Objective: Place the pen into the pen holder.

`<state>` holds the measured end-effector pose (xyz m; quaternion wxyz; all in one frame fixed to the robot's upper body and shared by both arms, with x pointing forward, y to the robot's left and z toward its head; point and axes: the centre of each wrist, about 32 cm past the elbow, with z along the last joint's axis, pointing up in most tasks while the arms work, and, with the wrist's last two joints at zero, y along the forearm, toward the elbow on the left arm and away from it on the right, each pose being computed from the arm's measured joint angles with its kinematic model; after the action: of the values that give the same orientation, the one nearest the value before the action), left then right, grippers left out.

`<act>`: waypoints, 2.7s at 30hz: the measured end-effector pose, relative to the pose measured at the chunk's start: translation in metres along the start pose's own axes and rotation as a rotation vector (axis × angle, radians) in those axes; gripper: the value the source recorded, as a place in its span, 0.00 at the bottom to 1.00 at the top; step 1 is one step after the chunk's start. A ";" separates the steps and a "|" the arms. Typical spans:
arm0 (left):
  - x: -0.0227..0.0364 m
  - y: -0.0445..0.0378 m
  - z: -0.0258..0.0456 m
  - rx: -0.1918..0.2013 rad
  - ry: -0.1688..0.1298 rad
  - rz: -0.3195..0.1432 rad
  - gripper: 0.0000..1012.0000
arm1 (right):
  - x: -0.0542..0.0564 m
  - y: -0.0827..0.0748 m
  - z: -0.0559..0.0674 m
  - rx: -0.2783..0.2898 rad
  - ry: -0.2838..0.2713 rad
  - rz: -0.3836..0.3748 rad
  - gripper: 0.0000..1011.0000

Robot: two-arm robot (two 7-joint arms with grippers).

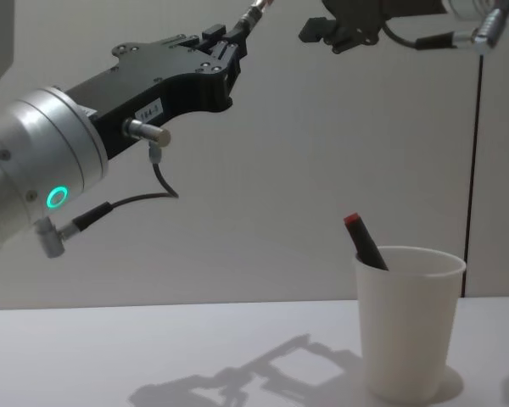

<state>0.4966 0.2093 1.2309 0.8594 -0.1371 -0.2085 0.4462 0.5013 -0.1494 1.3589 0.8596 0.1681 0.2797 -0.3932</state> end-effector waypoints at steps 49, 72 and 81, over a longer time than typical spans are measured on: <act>0.0000 0.0000 0.0000 0.000 0.000 0.000 0.12 | 0.004 0.015 -0.008 0.045 0.045 0.017 0.90; 0.0000 0.0000 0.0000 0.000 0.000 0.000 0.12 | 0.004 0.017 -0.009 0.048 0.047 0.021 0.23; 0.0000 0.0000 0.0000 0.000 0.000 0.000 0.12 | 0.004 0.017 -0.009 0.048 0.048 0.024 0.13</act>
<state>0.4966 0.2093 1.2308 0.8594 -0.1370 -0.2085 0.4463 0.5133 -0.1369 1.3506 0.8529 0.2015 0.2887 -0.3854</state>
